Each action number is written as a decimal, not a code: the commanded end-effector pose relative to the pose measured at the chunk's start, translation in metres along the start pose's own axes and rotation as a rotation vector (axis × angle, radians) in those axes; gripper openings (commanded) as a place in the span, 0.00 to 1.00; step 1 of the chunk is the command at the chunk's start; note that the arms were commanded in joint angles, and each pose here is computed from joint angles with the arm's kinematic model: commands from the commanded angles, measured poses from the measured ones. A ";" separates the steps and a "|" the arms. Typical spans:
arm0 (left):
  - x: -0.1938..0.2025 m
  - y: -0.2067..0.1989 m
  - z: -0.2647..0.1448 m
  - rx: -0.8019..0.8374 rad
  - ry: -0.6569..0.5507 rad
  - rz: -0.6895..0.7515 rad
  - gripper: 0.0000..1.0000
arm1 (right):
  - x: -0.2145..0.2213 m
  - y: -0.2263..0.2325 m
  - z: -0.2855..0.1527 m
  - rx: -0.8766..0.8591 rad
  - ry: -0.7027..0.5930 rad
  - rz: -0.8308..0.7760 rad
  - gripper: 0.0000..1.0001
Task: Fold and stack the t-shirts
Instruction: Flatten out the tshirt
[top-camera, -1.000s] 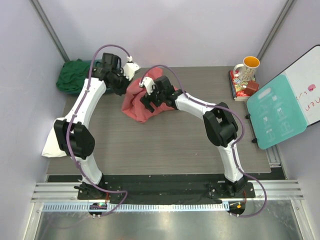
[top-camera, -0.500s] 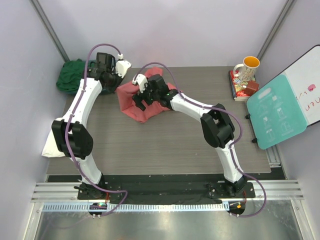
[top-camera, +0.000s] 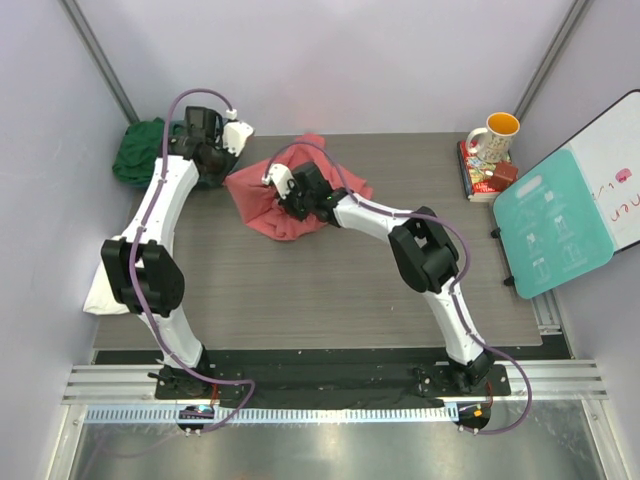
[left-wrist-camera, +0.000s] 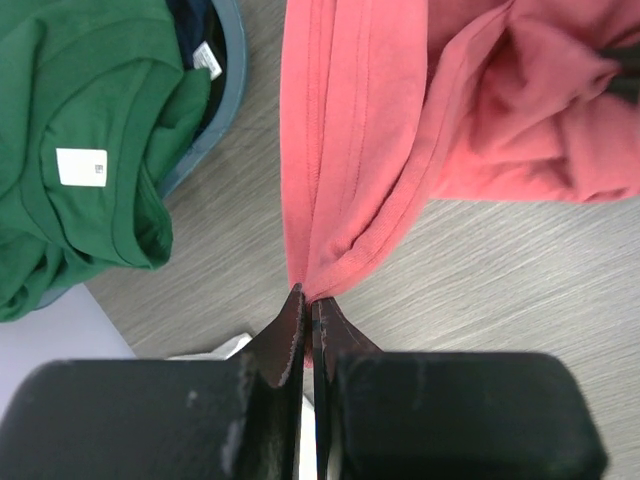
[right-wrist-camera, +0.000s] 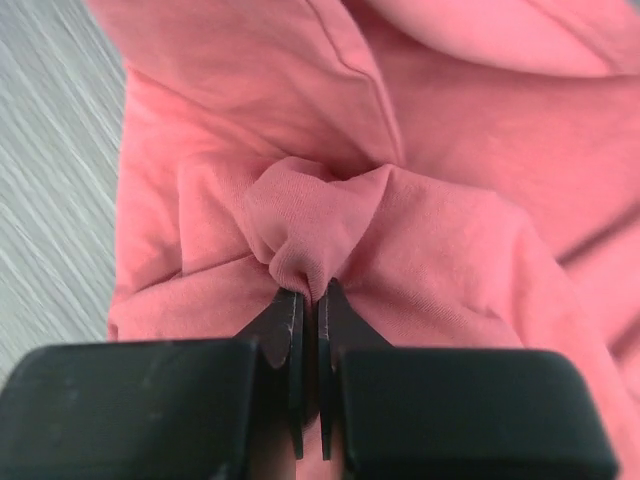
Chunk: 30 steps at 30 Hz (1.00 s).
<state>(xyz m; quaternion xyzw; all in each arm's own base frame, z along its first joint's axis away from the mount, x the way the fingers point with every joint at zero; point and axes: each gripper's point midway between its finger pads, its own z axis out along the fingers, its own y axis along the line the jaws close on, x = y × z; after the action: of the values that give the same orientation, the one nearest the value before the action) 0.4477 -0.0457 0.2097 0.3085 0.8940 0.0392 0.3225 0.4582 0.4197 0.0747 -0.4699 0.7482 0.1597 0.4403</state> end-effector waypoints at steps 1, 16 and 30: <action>-0.001 0.005 -0.001 -0.007 -0.032 -0.012 0.00 | -0.048 -0.052 -0.062 0.240 -0.044 -0.144 0.01; -0.013 0.006 0.006 0.021 -0.033 -0.039 0.00 | 0.041 -0.157 -0.234 0.663 0.310 -0.238 0.13; -0.020 0.010 -0.006 0.006 -0.053 -0.034 0.00 | 0.095 -0.132 -0.289 0.561 0.517 -0.197 0.65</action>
<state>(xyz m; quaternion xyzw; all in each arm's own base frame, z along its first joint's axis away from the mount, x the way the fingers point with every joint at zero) 0.4592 -0.0486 0.2074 0.3002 0.8978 0.0226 0.3214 0.3985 0.1039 0.1341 -0.4614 0.8014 -0.2309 0.3025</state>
